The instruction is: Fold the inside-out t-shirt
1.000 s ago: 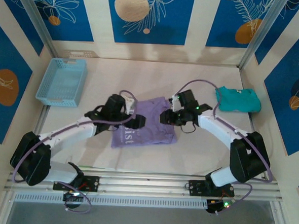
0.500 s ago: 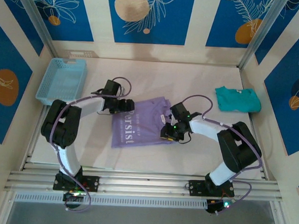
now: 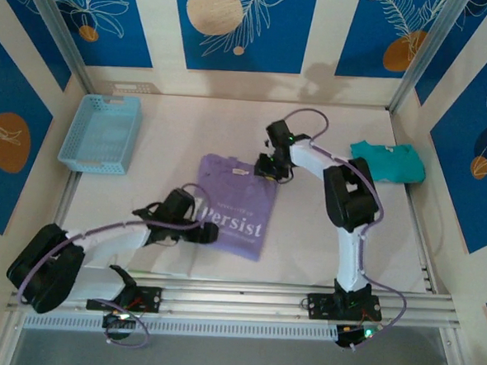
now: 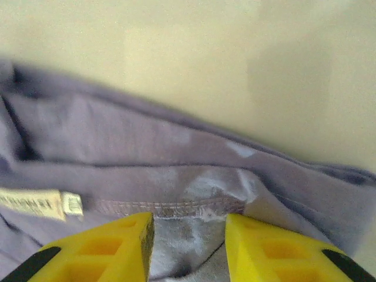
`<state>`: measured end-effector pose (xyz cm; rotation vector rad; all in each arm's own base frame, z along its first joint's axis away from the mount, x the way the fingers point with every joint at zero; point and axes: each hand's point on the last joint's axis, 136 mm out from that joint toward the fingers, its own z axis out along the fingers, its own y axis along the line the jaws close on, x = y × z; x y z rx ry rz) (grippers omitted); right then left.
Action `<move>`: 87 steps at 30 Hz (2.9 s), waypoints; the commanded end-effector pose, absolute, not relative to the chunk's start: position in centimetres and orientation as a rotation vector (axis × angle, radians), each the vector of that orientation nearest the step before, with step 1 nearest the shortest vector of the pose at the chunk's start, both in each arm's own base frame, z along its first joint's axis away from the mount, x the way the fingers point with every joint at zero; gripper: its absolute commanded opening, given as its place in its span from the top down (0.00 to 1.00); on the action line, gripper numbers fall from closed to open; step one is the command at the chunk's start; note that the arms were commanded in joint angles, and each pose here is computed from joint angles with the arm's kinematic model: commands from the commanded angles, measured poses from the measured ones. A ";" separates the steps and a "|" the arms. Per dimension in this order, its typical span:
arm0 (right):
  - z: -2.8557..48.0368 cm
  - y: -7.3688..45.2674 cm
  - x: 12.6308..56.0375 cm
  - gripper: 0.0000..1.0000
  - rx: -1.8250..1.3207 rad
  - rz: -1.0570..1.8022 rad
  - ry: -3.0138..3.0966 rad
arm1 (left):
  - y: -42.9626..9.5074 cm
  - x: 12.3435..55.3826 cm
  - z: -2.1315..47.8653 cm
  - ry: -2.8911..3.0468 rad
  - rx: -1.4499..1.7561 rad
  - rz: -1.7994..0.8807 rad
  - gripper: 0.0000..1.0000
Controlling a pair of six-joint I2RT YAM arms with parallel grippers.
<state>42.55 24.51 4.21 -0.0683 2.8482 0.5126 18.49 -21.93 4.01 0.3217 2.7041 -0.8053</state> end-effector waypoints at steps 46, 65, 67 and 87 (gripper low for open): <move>6.2 25.1 45.5 0.96 -0.147 0.811 2.750 | -19.8 43.8 3.2 2.680 0.078 -0.939 0.97; 33.7 21.2 50.6 1.00 -0.299 0.882 2.077 | -19.8 51.0 32.9 1.976 0.145 -1.091 1.00; 34.0 21.4 49.0 1.00 -0.324 0.908 2.054 | -19.5 49.3 33.0 1.955 0.143 -1.089 1.00; 11.8 20.8 21.9 1.00 -0.138 1.002 2.539 | -19.6 23.0 14.1 2.234 0.068 -1.240 1.00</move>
